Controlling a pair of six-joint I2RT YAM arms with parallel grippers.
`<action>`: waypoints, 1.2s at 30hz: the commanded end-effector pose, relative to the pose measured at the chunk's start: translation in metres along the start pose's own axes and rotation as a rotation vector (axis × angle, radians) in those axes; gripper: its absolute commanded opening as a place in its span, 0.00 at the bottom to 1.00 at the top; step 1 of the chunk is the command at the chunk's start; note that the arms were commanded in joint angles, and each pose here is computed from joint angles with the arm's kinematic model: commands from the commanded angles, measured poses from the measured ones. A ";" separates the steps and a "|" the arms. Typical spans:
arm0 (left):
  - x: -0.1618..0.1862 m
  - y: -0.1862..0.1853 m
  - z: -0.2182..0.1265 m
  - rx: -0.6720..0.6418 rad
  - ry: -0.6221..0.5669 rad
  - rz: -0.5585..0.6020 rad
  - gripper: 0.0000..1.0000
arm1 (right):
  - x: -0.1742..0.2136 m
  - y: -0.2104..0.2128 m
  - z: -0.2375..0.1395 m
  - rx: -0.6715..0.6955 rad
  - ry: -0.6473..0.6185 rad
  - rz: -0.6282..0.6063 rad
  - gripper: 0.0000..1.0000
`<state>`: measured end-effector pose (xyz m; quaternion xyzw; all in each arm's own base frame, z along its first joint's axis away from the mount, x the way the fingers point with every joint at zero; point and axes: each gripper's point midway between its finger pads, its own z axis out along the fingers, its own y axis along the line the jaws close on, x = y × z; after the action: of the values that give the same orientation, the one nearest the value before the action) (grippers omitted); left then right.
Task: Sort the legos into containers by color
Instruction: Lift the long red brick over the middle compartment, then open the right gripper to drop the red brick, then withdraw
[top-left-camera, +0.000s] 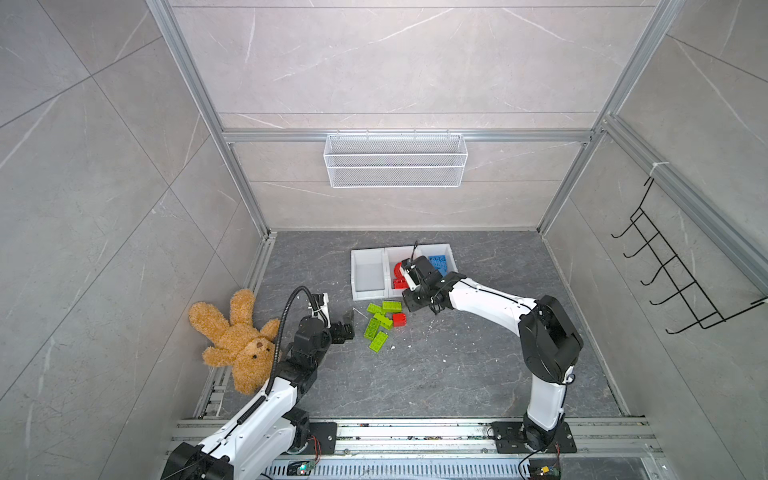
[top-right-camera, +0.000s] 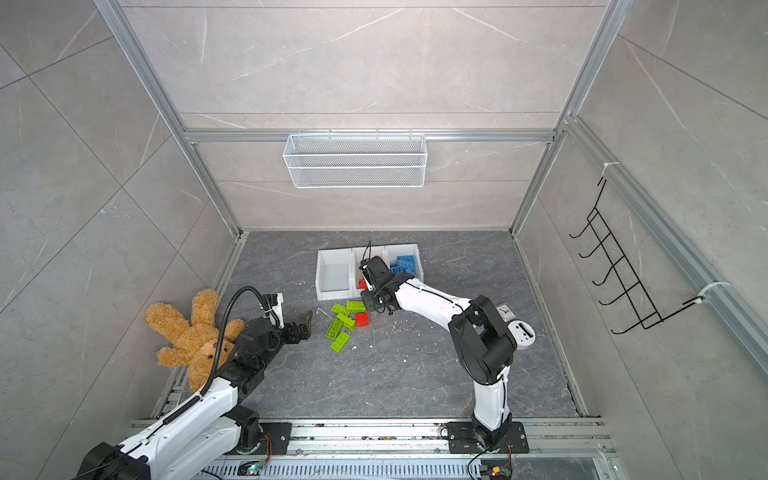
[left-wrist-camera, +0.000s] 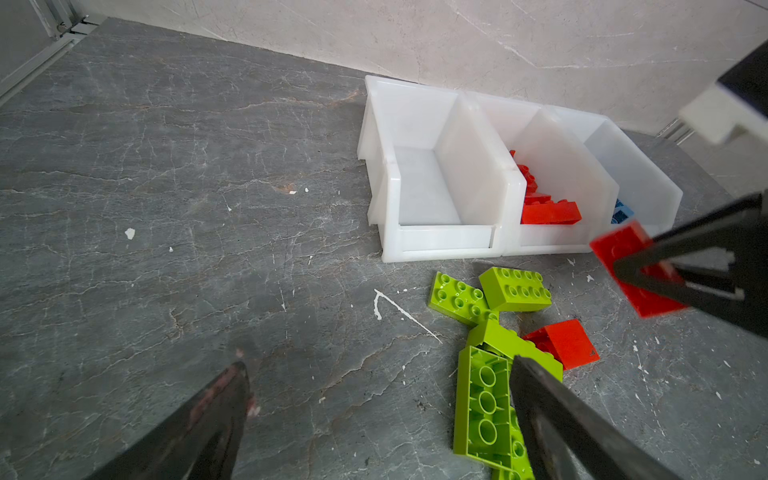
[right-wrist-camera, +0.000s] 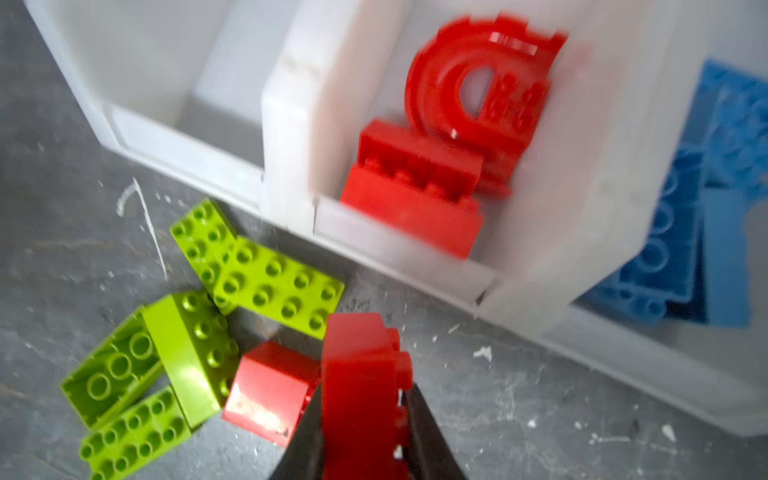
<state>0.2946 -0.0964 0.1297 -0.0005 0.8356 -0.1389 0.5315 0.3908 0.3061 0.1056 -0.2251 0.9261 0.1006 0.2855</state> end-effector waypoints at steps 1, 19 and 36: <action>-0.027 -0.010 -0.003 0.038 -0.073 0.004 0.99 | -0.024 0.003 0.010 -0.035 -0.048 0.038 0.17; -0.026 -0.013 0.000 0.055 -0.067 0.005 1.00 | -0.063 -0.010 0.063 -0.084 -0.097 0.156 0.21; -0.027 -0.016 -0.001 0.067 -0.069 -0.005 1.00 | -0.075 0.001 0.022 -0.135 -0.141 0.133 0.53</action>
<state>0.2943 -0.1015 0.1279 0.0073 0.8367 -0.1497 0.5268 0.4657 0.3390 0.0856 -0.1682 0.9236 0.1739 0.2975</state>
